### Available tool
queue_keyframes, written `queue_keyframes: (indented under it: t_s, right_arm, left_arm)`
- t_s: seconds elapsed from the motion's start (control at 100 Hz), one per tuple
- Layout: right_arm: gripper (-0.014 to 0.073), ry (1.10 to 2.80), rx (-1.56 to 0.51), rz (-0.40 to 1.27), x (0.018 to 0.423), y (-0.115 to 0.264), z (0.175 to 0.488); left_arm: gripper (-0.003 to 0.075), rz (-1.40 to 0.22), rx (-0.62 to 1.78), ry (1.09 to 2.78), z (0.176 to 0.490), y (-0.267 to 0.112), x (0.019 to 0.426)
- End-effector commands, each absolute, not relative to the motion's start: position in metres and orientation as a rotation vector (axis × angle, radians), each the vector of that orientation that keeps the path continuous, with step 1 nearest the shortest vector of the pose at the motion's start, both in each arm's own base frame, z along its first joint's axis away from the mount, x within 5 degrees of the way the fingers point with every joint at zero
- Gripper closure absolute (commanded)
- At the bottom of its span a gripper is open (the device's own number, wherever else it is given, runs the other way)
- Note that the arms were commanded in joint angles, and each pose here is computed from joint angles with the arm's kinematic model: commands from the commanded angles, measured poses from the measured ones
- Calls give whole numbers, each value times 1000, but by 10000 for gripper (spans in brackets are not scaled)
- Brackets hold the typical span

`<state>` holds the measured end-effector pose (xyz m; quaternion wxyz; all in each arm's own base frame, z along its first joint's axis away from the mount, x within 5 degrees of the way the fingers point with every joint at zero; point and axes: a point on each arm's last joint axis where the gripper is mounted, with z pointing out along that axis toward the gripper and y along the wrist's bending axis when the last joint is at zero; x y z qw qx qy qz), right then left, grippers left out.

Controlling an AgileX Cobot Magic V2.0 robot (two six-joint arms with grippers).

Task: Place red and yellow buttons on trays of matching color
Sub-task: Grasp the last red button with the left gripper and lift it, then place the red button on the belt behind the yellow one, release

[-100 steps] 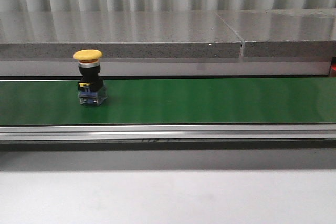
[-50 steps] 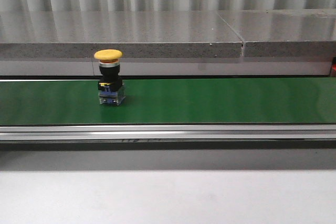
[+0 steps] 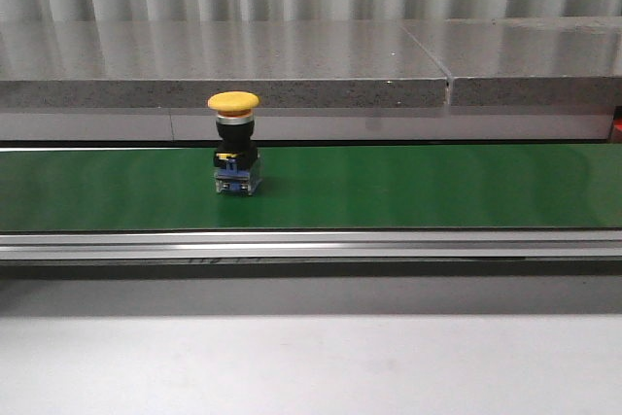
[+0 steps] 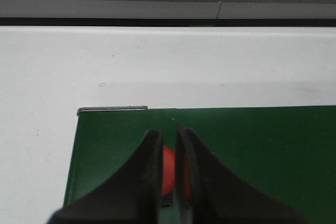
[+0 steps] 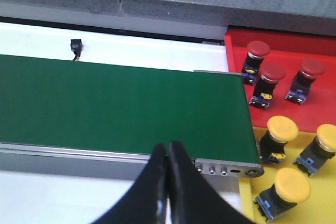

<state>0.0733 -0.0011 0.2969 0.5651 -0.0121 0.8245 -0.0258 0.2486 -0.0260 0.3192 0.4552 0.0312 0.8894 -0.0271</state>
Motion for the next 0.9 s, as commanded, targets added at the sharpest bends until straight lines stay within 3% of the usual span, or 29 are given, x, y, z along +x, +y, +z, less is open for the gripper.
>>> queue_keyframes:
  t_s: [0.0, 0.35, 0.89]
  right_arm:
    - [666, 1848, -24, -70, 75, -2, 312]
    - [666, 1848, -24, -70, 75, -2, 312]
    - [666, 1861, -25, -67, 75, -1, 310]
  left_arm:
    - [741, -90, 114, 2064, 339, -33, 238]
    - [741, -174, 191, 1944, 337, -42, 178]
    - [741, -202, 175, 1865, 305, -23, 94]
